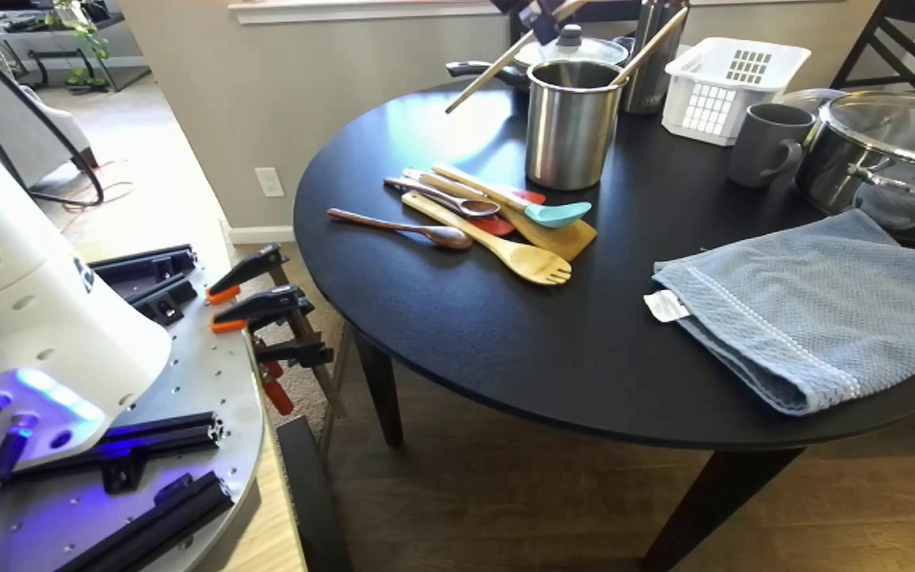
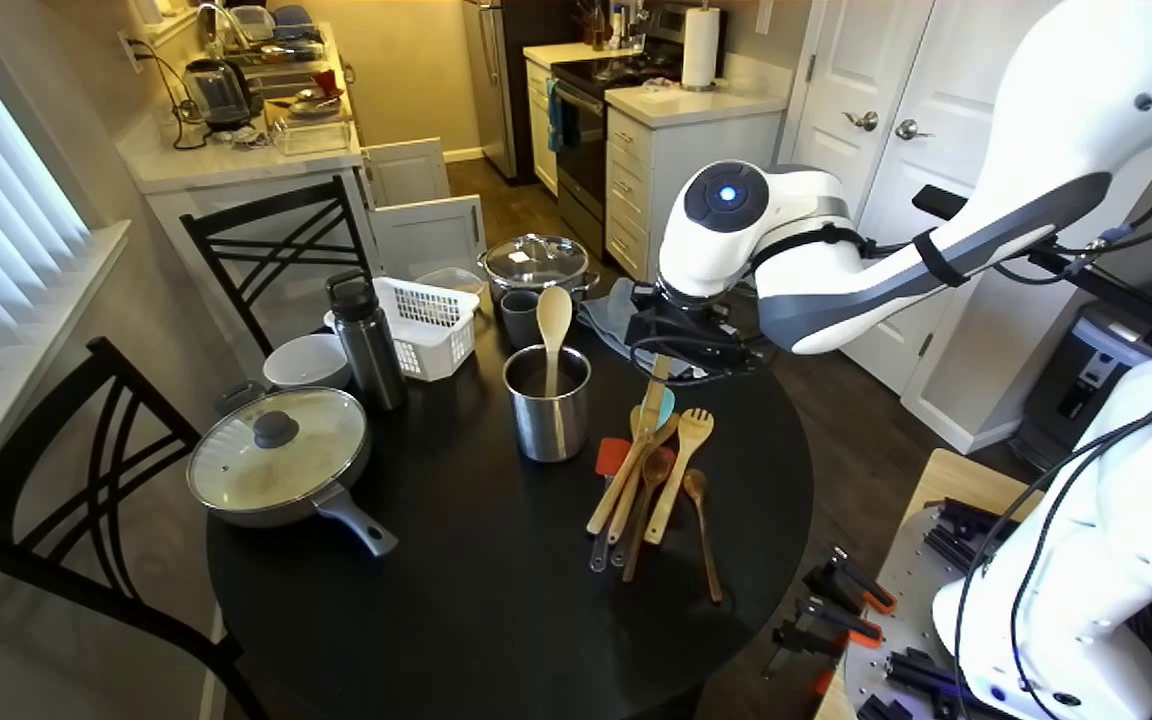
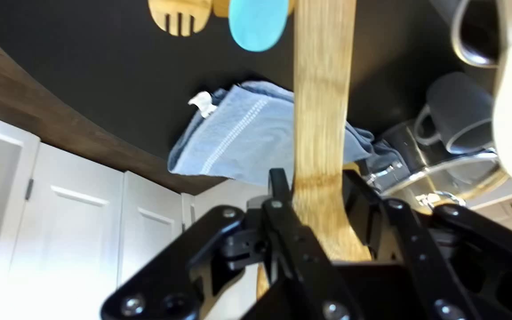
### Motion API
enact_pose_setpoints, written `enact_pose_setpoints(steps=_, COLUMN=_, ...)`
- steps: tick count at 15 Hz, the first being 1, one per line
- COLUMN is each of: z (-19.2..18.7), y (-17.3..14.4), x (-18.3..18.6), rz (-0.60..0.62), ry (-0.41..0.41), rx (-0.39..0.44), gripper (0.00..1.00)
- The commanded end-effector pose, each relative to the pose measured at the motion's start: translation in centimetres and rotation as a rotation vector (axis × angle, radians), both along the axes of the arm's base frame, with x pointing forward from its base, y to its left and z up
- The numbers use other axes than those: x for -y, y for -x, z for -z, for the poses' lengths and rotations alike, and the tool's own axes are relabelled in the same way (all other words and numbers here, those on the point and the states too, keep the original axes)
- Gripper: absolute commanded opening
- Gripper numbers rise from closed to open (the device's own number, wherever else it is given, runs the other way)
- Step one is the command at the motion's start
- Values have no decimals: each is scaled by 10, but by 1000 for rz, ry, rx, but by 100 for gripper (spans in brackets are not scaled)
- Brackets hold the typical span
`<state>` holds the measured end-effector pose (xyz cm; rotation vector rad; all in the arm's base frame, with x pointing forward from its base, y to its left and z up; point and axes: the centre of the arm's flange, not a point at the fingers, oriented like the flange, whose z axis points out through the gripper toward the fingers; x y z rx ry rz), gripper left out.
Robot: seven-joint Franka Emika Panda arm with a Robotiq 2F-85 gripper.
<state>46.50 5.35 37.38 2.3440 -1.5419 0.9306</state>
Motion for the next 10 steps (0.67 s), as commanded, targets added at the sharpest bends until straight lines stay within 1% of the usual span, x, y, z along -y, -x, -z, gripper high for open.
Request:
enact_pose_setpoints(steps=1, z=-38, y=-11, x=-25, rz=-18, ry=96, rx=179, gripper=9)
enact_pose_setpoints(steps=3, z=-51, y=-26, x=-41, rz=-44, ry=171, rx=265, gripper=9)
enact_pose_setpoints(steps=6, z=-63, y=-46, x=-55, rz=-47, ry=289, rx=361, gripper=9)
enact_pose_setpoints(steps=8, z=-60, y=-55, x=-62, rz=-44, ry=367, rx=418, gripper=9)
enact_pose_setpoints(steps=10, z=-51, y=-64, x=-70, rz=-35, ry=416, rx=469, gripper=9)
